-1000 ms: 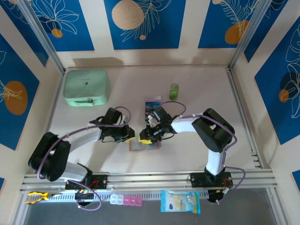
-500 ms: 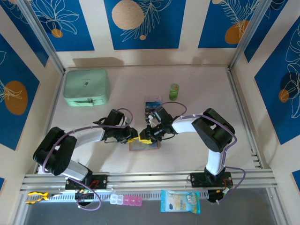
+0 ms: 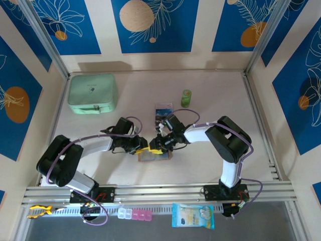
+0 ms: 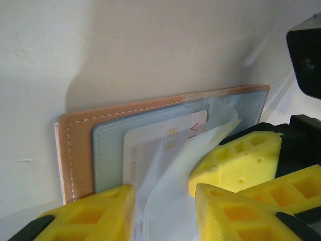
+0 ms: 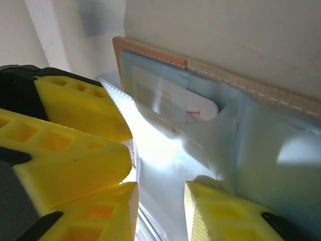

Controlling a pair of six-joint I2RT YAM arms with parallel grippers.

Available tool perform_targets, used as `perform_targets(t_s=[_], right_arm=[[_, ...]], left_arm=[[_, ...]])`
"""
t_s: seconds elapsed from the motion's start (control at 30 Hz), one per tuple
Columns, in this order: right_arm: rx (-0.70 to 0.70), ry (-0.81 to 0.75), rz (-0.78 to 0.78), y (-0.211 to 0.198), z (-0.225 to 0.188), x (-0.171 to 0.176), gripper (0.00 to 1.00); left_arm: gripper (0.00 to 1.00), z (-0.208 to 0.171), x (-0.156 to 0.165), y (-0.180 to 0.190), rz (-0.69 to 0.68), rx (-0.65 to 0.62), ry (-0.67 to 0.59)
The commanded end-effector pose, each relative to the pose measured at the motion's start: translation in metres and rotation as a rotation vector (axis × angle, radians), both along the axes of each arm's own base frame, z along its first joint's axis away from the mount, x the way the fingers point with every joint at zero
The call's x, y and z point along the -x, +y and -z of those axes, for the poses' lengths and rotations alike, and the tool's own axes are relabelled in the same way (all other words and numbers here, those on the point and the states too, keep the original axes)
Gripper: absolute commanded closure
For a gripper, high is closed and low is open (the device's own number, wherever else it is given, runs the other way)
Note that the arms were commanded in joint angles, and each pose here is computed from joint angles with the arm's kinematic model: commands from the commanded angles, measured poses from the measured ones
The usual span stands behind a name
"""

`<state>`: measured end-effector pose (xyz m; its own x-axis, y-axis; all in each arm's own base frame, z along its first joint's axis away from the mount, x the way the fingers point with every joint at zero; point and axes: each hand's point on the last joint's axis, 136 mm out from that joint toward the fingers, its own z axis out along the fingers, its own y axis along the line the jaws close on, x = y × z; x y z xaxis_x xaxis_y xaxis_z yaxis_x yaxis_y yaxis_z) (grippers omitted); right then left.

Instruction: Take the credit cards out of the card holder

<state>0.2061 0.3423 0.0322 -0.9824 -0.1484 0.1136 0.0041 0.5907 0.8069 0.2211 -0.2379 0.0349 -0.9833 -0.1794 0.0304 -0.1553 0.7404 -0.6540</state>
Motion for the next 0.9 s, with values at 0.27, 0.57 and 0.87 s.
perform_targets(t_s=[0.27,0.57,0.87], right_arm=[[0.063,0.051,0.019,-0.013,0.017,0.009,0.69],[0.051,-0.007,0.033,-0.012,-0.007,0.006,0.68],[0.095,-0.114,0.074,-0.028,-0.040,-0.004,0.68]], left_arm=[[0.76,-0.001,0.003,-0.009,0.023,0.025,0.012],[0.77,-0.020,0.001,-0.015,0.028,0.072,-0.018],[0.71,-0.047,0.002,-0.033,0.063,0.122,-0.050]])
